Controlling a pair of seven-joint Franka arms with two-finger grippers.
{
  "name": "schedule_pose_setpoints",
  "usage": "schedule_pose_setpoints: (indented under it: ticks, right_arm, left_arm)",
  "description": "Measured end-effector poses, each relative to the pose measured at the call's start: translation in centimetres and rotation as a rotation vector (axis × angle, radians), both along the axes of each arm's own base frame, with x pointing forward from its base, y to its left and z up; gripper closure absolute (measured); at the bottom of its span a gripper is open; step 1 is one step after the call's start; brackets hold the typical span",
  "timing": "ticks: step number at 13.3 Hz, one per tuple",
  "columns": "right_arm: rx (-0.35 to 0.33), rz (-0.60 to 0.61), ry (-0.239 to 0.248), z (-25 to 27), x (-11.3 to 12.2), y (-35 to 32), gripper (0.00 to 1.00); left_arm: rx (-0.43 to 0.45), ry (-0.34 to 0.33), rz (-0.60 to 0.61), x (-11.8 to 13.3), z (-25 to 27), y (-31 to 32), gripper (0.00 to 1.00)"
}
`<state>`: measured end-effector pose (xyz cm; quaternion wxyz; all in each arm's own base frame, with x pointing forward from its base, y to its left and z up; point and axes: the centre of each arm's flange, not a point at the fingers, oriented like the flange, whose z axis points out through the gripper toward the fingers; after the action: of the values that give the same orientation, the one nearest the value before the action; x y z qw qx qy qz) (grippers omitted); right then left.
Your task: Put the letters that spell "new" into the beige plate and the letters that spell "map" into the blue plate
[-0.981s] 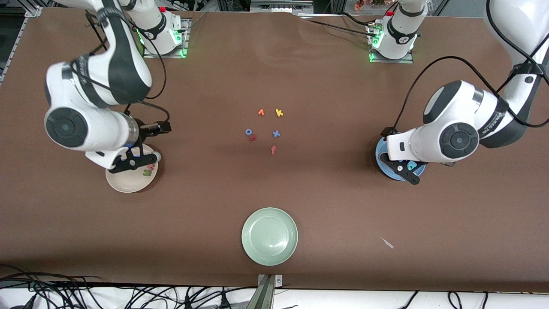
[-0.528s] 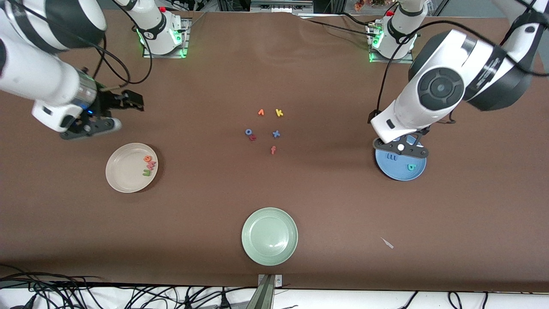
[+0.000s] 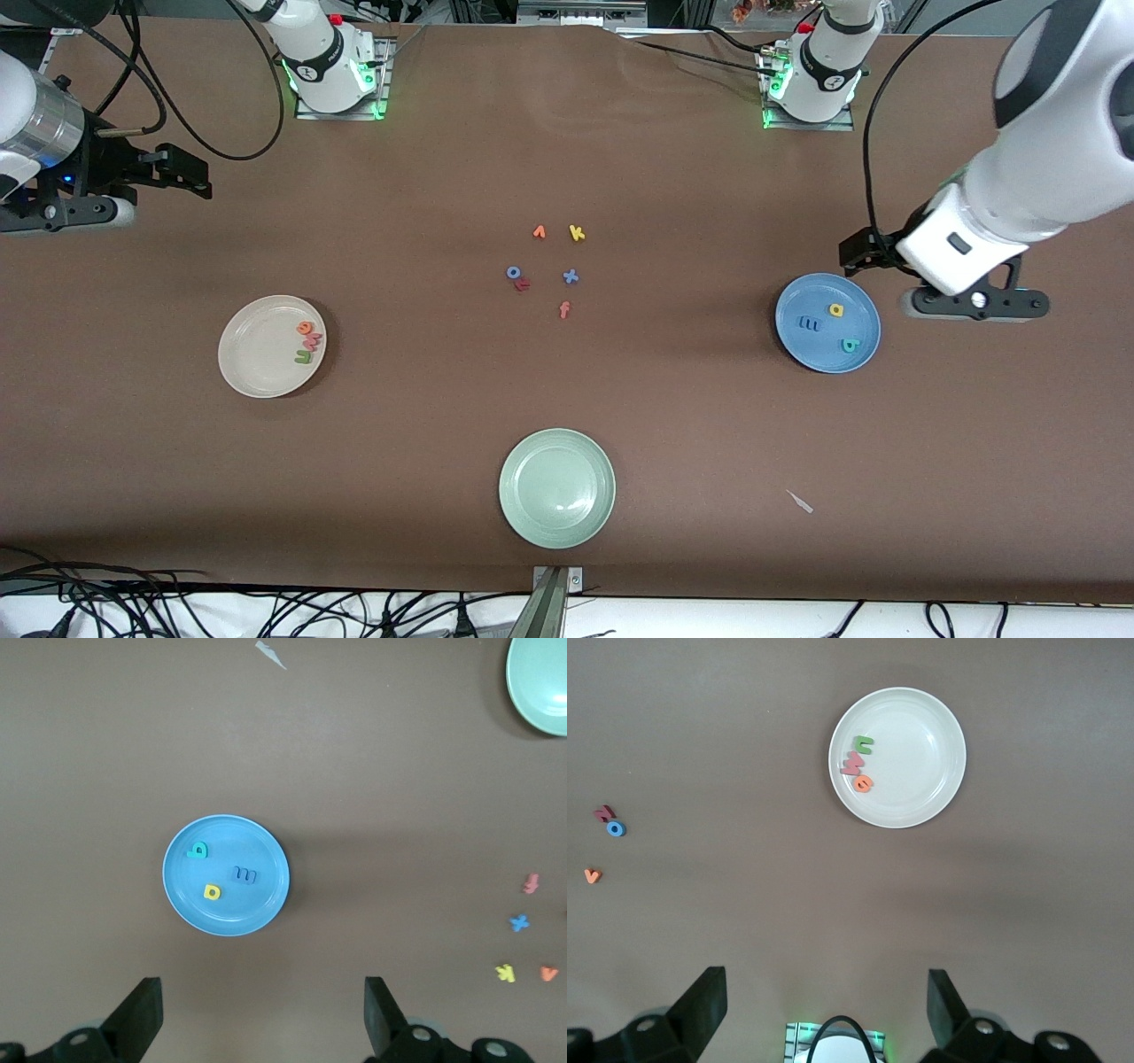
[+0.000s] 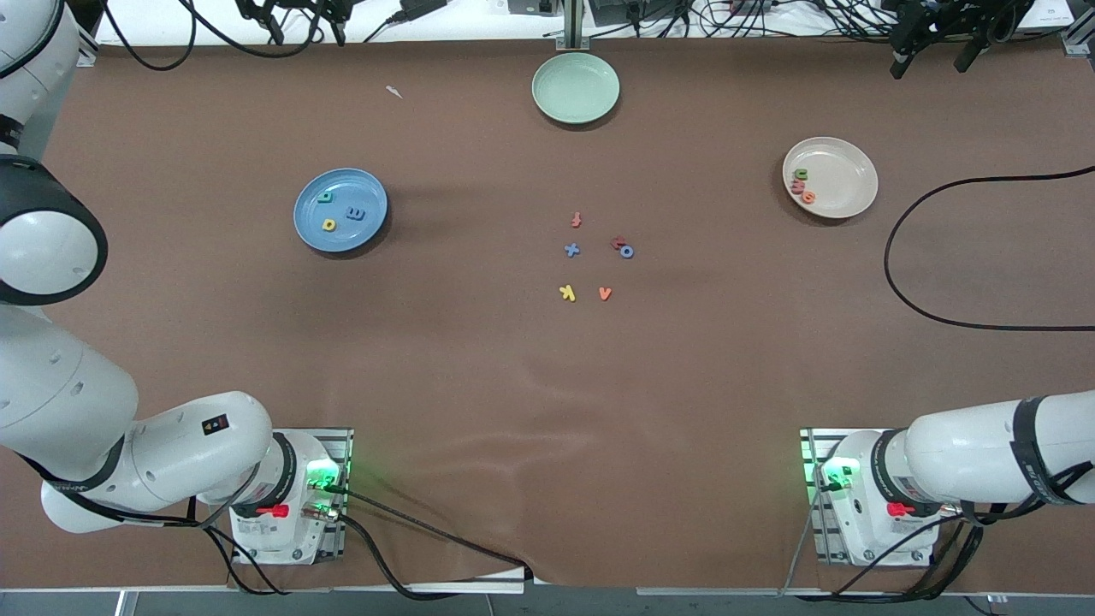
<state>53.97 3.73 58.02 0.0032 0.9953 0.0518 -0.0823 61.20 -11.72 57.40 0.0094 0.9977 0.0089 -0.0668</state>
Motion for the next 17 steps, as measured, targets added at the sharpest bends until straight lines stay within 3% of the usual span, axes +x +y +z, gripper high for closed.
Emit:
schedule_pose_setpoints:
  ticks: [3, 7, 10, 17]
  right_arm:
    - [-0.002, -0.021, 0.007, -0.4, 0.0, -1.3, 0.00]
    - [-0.002, -0.025, 0.013, -0.8, 0.1, -1.5, 0.00]
    - [-0.001, -0.025, 0.011, -0.9, 0.2, -1.5, 0.00]
    - [0.000, -0.031, -0.017, -0.9, 0.7, -1.7, 0.00]
  left_arm:
    - [-0.047, -0.019, 0.053, -1.1, 2.4, 1.9, 0.00]
    - [-0.016, -0.119, 0.002, -4.1, 1.2, 2.7, 0.00]
    - [-0.014, -0.105, -0.074, -5.2, 0.1, 6.3, 0.00]
    - [-0.009, -0.067, -0.045, -5.0, -1.8, 6.5, 0.00]
